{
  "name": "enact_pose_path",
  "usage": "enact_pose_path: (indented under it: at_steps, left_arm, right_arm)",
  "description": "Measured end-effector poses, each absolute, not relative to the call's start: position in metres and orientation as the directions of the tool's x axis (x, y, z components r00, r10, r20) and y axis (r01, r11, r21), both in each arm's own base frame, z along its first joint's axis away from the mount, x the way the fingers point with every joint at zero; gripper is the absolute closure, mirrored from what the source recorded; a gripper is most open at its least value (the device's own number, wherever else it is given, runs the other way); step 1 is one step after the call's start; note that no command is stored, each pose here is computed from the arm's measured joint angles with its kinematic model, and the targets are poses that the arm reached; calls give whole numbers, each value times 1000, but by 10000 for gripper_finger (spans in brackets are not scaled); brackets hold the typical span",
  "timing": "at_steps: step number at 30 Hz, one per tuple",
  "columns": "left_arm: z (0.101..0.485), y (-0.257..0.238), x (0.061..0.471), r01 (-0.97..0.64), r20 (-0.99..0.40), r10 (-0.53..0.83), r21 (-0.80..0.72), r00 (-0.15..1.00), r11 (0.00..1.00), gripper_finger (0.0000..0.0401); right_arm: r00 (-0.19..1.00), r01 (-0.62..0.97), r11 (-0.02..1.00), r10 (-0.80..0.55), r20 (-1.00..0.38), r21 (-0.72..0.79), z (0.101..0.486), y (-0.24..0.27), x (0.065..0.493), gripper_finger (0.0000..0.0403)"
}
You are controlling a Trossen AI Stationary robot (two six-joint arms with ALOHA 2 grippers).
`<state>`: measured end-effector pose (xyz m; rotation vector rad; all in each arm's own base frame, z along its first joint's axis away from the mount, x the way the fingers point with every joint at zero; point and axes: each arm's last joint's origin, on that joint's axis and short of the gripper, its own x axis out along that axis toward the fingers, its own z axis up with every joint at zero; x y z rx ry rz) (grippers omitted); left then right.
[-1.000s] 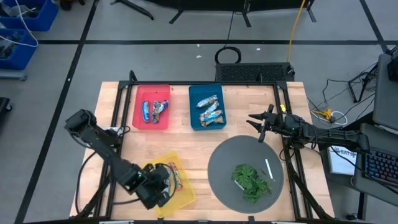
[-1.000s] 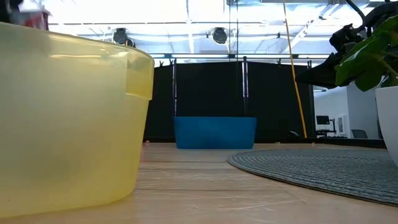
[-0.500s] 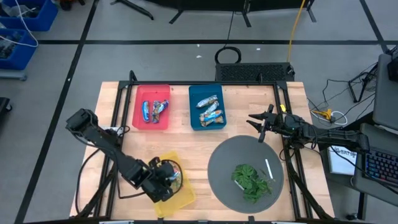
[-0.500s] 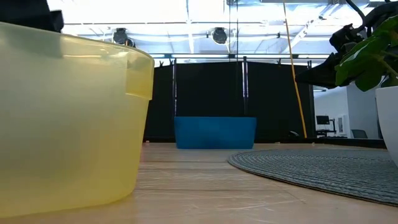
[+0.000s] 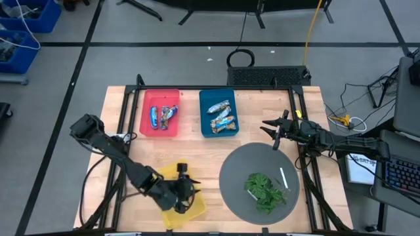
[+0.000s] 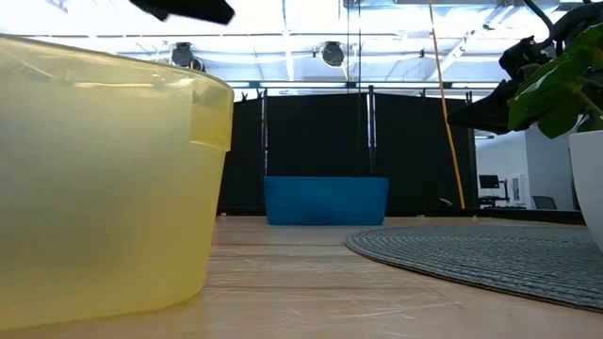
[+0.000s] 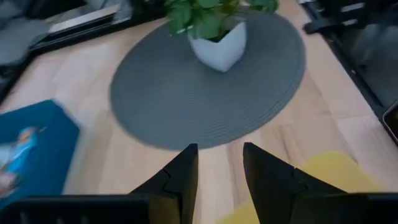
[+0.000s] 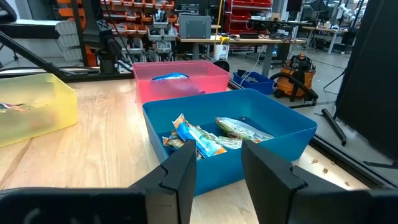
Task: Pick and place Granola Bars by type
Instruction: Return to Home Position
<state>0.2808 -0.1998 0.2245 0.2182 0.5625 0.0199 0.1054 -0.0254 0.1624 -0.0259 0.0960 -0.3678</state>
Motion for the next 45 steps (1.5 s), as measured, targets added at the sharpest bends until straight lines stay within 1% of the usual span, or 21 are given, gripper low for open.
enact_pose_path:
  at_steps: [4, 8, 10, 14, 17, 20, 24, 30, 31, 33, 36, 39, 41, 43, 45]
  left_arm:
    - [205, -174, 290, 109, -503, 3, 194, 864, 975, 268]
    - [195, -135, 287, 82, -449, -18, 124, 893, 989, 267]
    - [194, -115, 276, 73, -406, -28, 97, 914, 993, 267]
    - [195, -83, 245, 27, -242, -13, 54, 970, 998, 267]
    - [191, -65, 218, -7, -127, 9, 19, 992, 1000, 267]
    - [182, -53, 193, -24, -60, 24, -6, 998, 1000, 267]
    - [175, -43, 169, -33, 11, 34, -40, 999, 999, 267]
    - [170, -38, 152, -31, 48, 32, -20, 998, 999, 267]
    - [169, -37, 150, -33, 53, 33, -12, 998, 999, 267]
    - [167, -34, 146, -38, 59, 38, -7, 998, 999, 267]
    - [165, -29, 144, -53, 40, 54, -17, 998, 998, 267]
    - [163, -21, 144, -69, 11, 69, -24, 998, 997, 267]
    - [161, -15, 143, -73, -17, 73, -24, 997, 997, 267]
    - [160, -8, 142, -77, -34, 76, -23, 996, 997, 267]
    - [158, -2, 141, -83, -67, 81, -25, 994, 996, 267]
  right_arm:
    - [929, 358, 933, -360, -89, -43, 162, -25, 105, 286]
    - [929, 358, 933, -360, -89, -43, 162, -25, 105, 283]
    - [929, 358, 933, -360, -89, -43, 162, -25, 105, 282]
    - [928, 358, 933, -360, -92, -43, 162, -25, 105, 284]
    - [929, 358, 933, -360, -89, -43, 162, -25, 105, 284]
    - [929, 358, 933, -360, -89, -44, 162, -25, 105, 284]
    - [929, 351, 930, -360, -86, -108, 163, -25, 105, 286]
    - [929, 351, 930, -360, -89, -104, 162, -25, 105, 282]
    - [929, 353, 933, -359, -89, -71, 162, -25, 105, 282]
    - [937, 341, 938, -335, -95, 56, 162, -25, 106, 283]
    - [940, 335, 940, -329, -89, 63, 162, -24, 106, 284]
    - [968, 244, 968, -239, -81, 59, 163, -22, 106, 282]
    - [983, 179, 981, -176, -44, 73, 167, -20, 107, 282]
    - [990, 138, 986, -138, -11, 93, 170, -19, 106, 283]
    - [991, 130, 986, -131, 2, 106, 171, -18, 105, 284]
